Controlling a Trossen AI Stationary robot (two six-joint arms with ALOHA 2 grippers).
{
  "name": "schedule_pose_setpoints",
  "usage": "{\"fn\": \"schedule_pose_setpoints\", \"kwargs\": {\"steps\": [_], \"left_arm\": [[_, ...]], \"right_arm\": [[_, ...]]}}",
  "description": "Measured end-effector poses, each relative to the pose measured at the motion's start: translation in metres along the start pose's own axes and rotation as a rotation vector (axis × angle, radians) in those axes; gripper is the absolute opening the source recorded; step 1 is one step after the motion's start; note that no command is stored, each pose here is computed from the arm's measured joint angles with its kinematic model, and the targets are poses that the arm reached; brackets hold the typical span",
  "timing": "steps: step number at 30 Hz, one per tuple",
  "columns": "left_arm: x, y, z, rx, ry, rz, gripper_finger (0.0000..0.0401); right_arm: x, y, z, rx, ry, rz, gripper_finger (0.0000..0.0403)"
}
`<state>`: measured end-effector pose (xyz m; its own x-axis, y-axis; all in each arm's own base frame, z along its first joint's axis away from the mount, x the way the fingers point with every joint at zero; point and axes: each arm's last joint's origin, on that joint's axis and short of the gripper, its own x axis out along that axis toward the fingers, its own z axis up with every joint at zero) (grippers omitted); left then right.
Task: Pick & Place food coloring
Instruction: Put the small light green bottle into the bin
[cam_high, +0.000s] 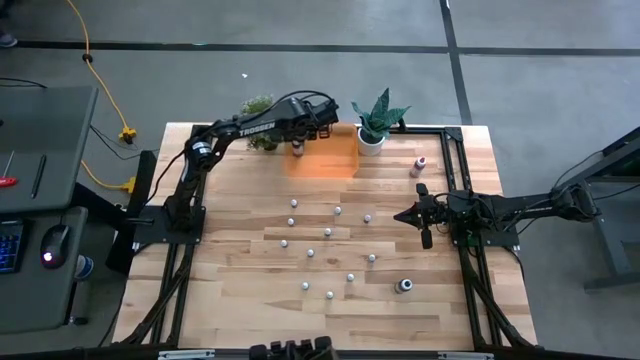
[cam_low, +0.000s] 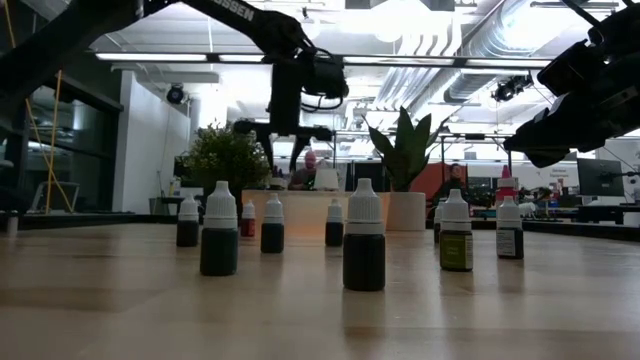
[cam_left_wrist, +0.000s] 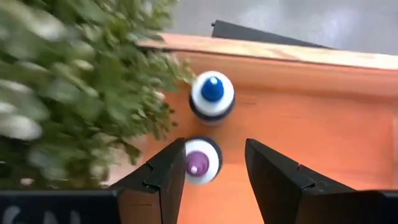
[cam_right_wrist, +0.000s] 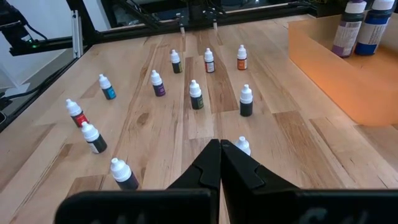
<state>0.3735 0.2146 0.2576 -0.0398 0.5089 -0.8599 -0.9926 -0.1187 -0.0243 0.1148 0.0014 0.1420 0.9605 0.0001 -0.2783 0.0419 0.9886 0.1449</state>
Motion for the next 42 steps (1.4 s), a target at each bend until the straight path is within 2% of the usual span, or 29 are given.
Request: {"fn": "schedule_pose_setpoints", "kwargs": {"steps": [6,12,16,21,29,31,35,42], "left_arm": [[-0.018,0.008,0.008,0.01,-0.047,-0.012,0.0161],[-0.051,0.01,0.014,0.073,-0.141,-0.112,0.0161],[-0.083,0.009,0.019,0.209,-0.248,-0.247,0.0161],[-0.126,0.015,0.028,0.47,-0.342,-0.463,0.0161],[-0.182,0.049,0.035,0.856,-0.319,-0.892,0.0161],[-0.193,0.061,0.033,0.935,-0.306,-0.968,0.0161],[-0.208,0.083,0.031,1.02,-0.256,-1.037,0.0161],[-0.222,0.113,0.025,1.098,-0.156,-1.09,0.0161]], "right_arm": [[0.0,0.0,0.0,0.0,-0.001,0.0,0.0],[0.0,0.0,0.0,0.0,0.0,0.0,0.0],[0.0,0.0,0.0,0.0,-0.001,0.0,0.0],[0.0,0.0,0.0,0.0,0.0,0.0,0.0],[0.0,0.0,0.0,0.0,0.0,0.0,0.0],[0.0,0.0,0.0,0.0,0.0,0.0,0.0],[0.0,0.0,0.0,0.0,0.0,0.0,0.0],[0.0,0.0,0.0,0.0,0.0,0.0,0.0]]}}
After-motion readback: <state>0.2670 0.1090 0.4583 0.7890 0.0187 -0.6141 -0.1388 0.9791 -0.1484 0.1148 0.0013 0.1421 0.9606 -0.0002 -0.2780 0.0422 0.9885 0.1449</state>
